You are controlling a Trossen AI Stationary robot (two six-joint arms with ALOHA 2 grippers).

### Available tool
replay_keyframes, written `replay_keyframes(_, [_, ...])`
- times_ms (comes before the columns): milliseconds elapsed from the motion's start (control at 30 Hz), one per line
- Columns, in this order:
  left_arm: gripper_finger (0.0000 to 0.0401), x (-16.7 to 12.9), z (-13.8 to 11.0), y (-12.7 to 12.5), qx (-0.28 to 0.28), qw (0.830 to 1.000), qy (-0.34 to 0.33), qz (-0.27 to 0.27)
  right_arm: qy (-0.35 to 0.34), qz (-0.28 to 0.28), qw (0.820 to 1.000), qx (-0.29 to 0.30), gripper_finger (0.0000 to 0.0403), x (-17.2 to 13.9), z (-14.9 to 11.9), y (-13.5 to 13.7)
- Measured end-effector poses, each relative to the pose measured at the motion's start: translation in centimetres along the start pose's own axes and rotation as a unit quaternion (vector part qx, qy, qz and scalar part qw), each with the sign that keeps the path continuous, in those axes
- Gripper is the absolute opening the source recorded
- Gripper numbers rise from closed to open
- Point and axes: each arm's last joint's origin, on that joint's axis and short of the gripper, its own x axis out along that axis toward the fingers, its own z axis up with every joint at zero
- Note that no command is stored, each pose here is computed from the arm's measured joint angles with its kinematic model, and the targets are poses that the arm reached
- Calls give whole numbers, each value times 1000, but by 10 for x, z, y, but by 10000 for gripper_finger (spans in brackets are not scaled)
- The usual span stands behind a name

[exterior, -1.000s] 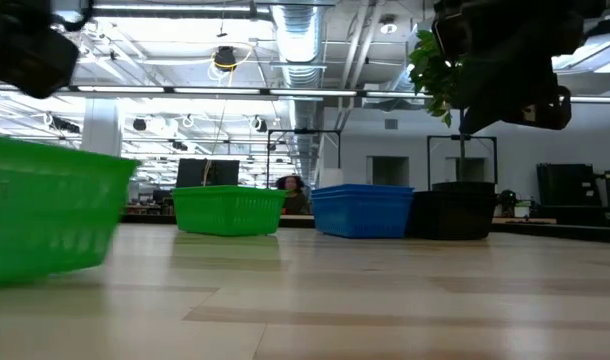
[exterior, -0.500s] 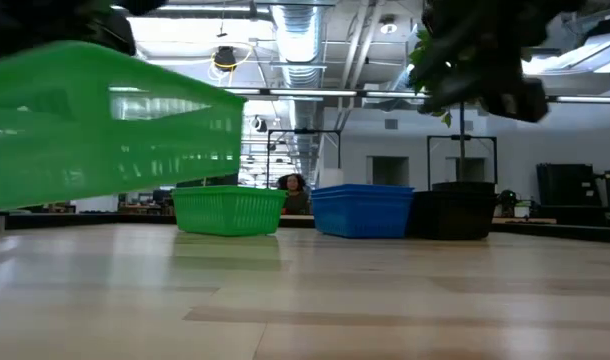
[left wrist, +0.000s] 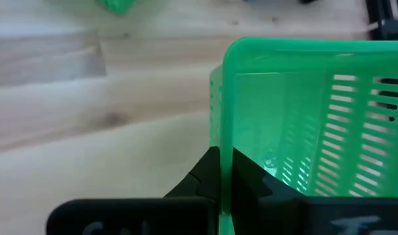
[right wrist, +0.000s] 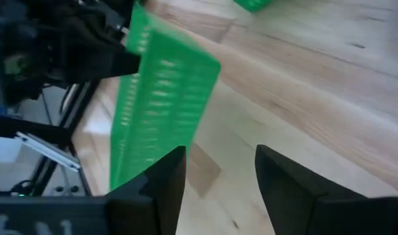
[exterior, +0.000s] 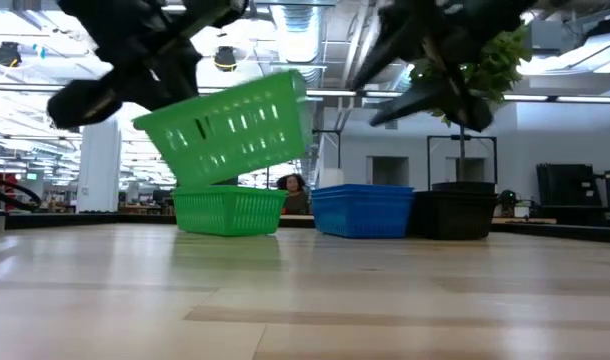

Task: Stack baskets by color
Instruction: Stack the bottom green bin on top of the top green bins

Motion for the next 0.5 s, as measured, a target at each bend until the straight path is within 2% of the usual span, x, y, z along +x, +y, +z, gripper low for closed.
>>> replay_keyframes(333, [0, 12, 12, -2, 2, 1000, -8, 14, 10, -28, 998, -58, 194, 21, 5, 28])
replay_keyframes(500, [0, 13, 13, -3, -2, 1000, -16, 11, 18, -61, 994, -84, 193, 31, 8, 31])
